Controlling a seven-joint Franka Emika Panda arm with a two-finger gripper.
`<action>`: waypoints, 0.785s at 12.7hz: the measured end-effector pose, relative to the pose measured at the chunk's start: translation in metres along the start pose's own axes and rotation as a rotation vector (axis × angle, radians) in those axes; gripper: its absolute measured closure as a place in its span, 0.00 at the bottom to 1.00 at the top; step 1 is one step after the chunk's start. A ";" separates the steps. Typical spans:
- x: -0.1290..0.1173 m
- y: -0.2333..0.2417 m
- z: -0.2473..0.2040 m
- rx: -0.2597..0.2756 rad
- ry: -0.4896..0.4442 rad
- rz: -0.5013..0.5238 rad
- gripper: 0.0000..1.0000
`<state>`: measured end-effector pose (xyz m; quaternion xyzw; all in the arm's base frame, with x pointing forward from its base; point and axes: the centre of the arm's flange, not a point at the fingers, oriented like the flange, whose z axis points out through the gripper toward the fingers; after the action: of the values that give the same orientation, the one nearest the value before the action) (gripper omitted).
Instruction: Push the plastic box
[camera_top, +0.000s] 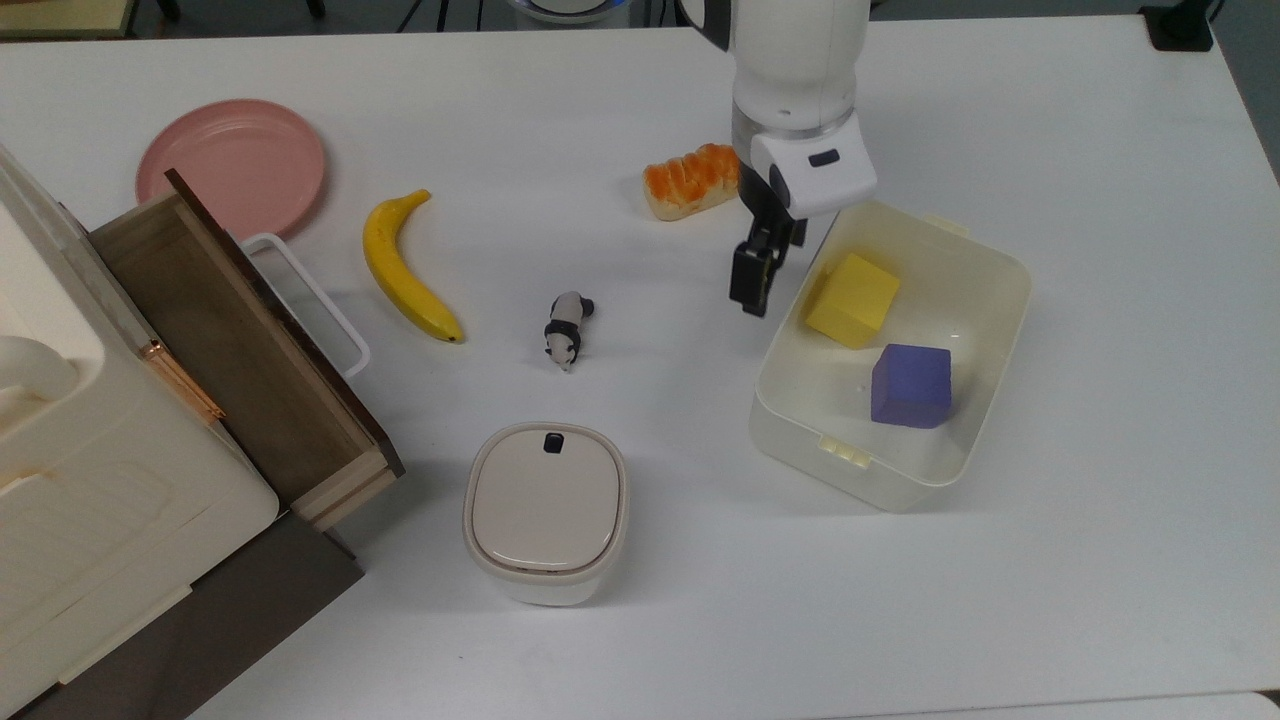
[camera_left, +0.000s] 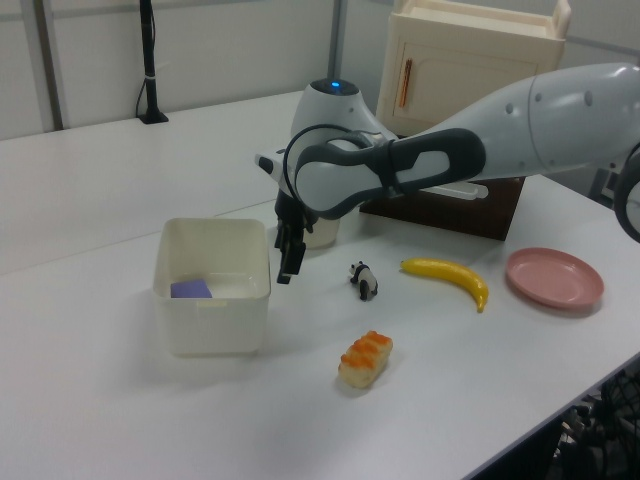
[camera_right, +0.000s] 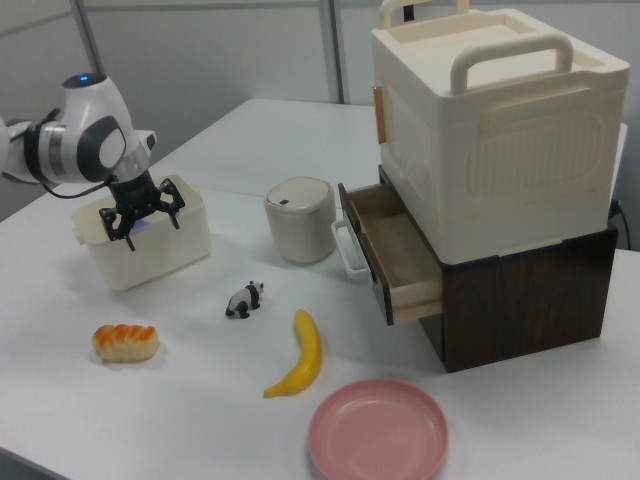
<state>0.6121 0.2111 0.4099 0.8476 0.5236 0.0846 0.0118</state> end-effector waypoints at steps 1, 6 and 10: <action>-0.008 -0.002 -0.009 0.031 -0.035 0.007 0.00; -0.083 0.009 -0.072 0.166 -0.192 0.113 0.00; -0.148 0.032 -0.103 0.203 -0.245 0.228 0.00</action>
<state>0.5594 0.0581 0.4954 0.9023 0.4247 -0.0716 -0.0199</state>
